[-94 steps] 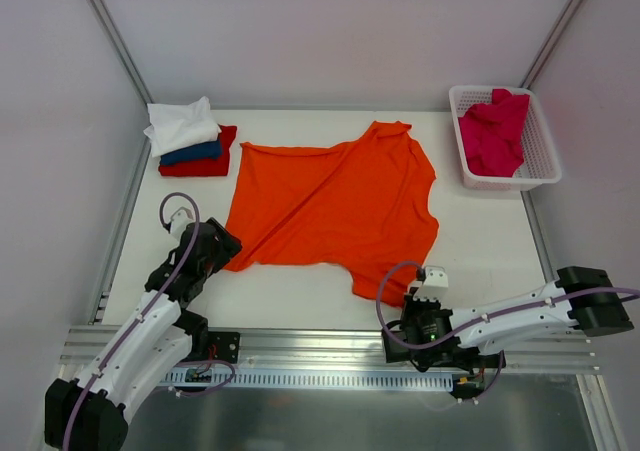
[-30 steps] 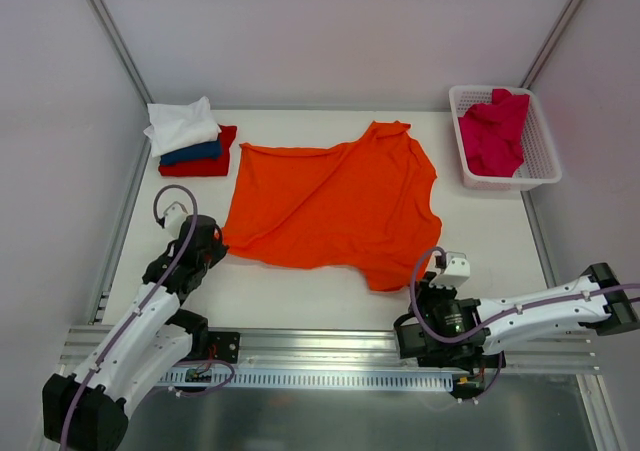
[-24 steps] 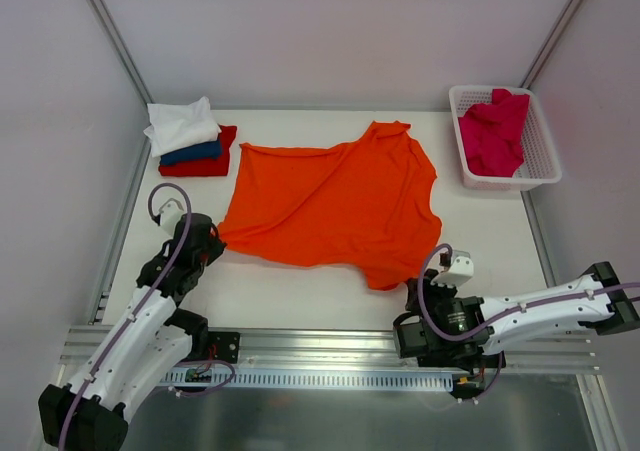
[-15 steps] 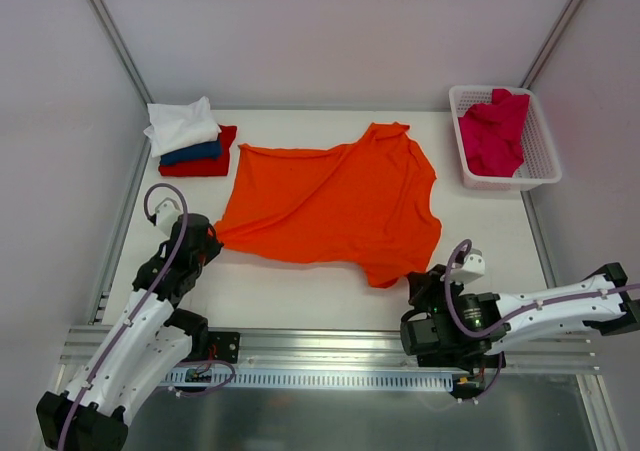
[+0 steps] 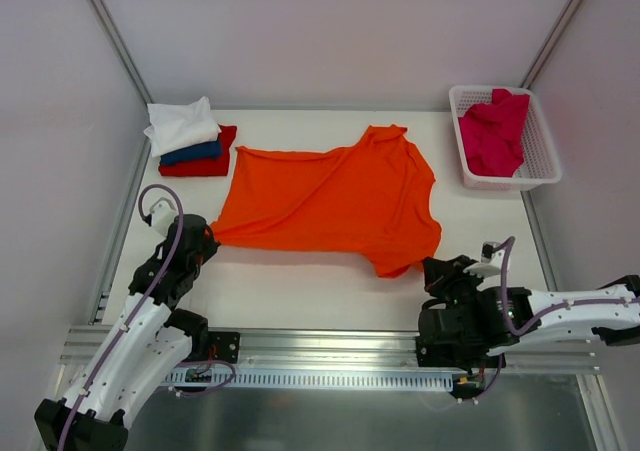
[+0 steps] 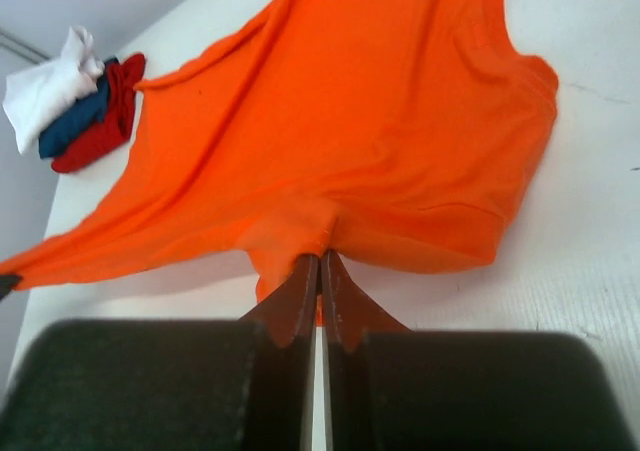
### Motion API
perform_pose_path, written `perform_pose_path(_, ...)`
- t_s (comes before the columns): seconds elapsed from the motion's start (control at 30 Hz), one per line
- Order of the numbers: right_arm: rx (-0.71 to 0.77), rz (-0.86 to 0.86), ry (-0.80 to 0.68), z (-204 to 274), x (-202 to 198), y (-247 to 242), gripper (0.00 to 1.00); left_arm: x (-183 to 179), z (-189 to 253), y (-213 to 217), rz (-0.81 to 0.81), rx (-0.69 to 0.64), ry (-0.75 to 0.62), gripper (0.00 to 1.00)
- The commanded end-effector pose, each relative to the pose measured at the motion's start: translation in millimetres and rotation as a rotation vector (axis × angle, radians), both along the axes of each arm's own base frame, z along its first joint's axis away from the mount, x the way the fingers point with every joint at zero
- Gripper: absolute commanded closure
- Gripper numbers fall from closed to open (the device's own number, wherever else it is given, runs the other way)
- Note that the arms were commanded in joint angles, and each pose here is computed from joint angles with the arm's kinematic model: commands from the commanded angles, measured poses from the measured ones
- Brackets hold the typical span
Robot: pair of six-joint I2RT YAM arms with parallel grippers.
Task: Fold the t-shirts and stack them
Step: Flatten out the tshirt
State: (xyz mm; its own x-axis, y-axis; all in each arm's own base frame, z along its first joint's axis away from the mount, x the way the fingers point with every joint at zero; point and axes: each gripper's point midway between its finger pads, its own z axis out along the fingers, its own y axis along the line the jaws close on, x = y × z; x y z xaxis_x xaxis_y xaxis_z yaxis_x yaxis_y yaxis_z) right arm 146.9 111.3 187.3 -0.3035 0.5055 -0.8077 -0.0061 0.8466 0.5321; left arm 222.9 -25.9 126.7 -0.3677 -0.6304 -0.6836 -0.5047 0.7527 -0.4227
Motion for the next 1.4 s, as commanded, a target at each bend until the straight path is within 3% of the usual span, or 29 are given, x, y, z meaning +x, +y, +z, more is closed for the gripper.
perform_pose_path(0.0, -0.326, -0.026, -0.128, 14.6, 16.1, -64.8, 1.0, 3.1, 21.0, 8.2, 0.034, 0.027, -0.057, 1.0)
perform_pose_path(0.57, -0.328, -0.122, -0.225, 44.6, 26.1, -93.4, 1.0, 15.8, 25.7, 9.6, 0.061, 0.05, -0.046, 1.0)
perform_pose_path(1.0, -0.577, -0.158, -0.203, 68.1, 29.1, -72.3, 1.0, 32.3, 23.1, -2.0, 0.013, 0.051, -0.035, 1.0)
perform_pose_path(1.37, -0.758, -0.278, -0.141, 71.3, 37.0, -82.6, 1.0, 38.4, 20.3, -8.1, -0.018, 0.047, -0.034, 1.0)
